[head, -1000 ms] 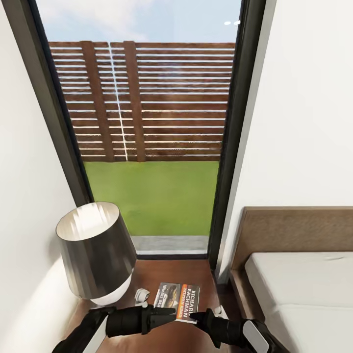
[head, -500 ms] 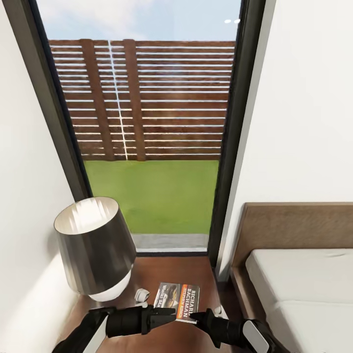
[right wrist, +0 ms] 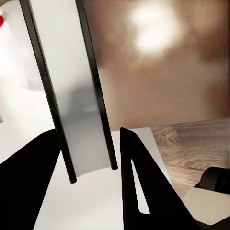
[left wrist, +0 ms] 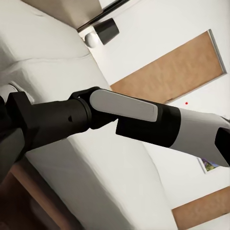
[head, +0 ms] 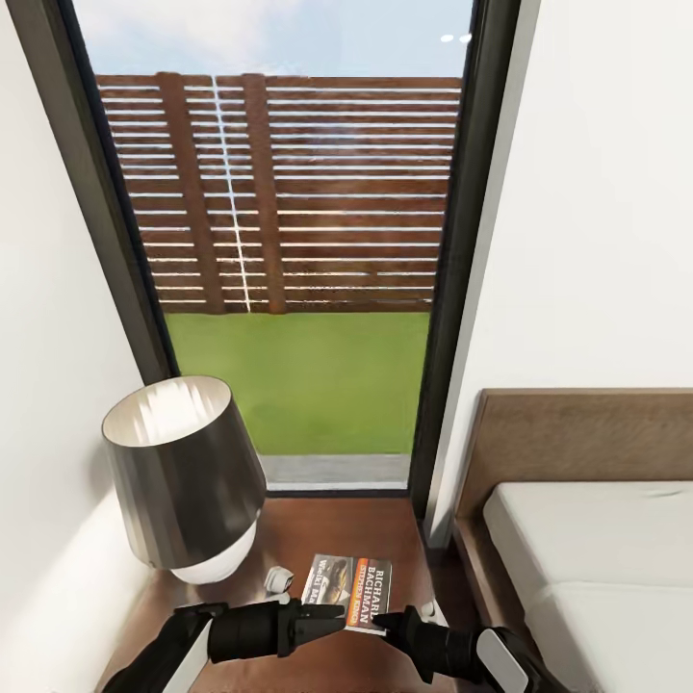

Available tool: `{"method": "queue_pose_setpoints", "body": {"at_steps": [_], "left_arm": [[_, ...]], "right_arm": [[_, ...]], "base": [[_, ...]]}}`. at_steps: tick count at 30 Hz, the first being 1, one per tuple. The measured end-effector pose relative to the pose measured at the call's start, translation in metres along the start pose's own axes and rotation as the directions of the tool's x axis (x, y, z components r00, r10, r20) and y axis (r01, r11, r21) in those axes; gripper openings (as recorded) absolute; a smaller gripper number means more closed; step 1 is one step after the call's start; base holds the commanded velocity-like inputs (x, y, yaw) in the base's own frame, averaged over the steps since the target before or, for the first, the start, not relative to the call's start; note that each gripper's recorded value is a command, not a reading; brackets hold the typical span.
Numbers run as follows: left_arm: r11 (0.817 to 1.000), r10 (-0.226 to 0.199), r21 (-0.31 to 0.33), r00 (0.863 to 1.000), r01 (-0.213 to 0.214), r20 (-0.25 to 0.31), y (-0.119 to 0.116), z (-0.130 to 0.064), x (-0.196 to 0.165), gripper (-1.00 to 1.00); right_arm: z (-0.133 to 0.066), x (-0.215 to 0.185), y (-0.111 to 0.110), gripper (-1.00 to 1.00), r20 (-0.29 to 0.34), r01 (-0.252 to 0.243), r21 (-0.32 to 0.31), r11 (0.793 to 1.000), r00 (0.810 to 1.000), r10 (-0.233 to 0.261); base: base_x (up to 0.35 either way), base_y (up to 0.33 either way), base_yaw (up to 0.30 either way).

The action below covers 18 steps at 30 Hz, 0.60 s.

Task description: In the bedroom, move the book from the bed onto either nightstand, and place the two sandals side by side next to the bed.

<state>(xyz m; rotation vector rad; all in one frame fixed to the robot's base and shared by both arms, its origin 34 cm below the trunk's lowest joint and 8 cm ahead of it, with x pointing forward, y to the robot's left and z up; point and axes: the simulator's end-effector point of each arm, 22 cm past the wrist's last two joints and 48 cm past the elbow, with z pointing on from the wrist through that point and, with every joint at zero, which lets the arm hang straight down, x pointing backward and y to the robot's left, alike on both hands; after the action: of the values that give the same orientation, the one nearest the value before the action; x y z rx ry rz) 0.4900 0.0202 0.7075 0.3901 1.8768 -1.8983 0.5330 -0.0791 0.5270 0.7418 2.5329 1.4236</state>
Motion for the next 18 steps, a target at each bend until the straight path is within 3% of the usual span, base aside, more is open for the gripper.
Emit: {"method": "queue_pose_setpoints", "body": {"at_steps": [18], "left_arm": [[1.000, 0.000, 0.000, 1.000, 0.000, 0.000, 0.014, -0.001, 0.011, 1.00]], "right_arm": [[0.009, 0.000, -0.016, -1.00, 0.000, 0.000, 0.000, 1.000, 1.000, 0.000]], "base": [[0.000, 0.000, 0.000]]}}
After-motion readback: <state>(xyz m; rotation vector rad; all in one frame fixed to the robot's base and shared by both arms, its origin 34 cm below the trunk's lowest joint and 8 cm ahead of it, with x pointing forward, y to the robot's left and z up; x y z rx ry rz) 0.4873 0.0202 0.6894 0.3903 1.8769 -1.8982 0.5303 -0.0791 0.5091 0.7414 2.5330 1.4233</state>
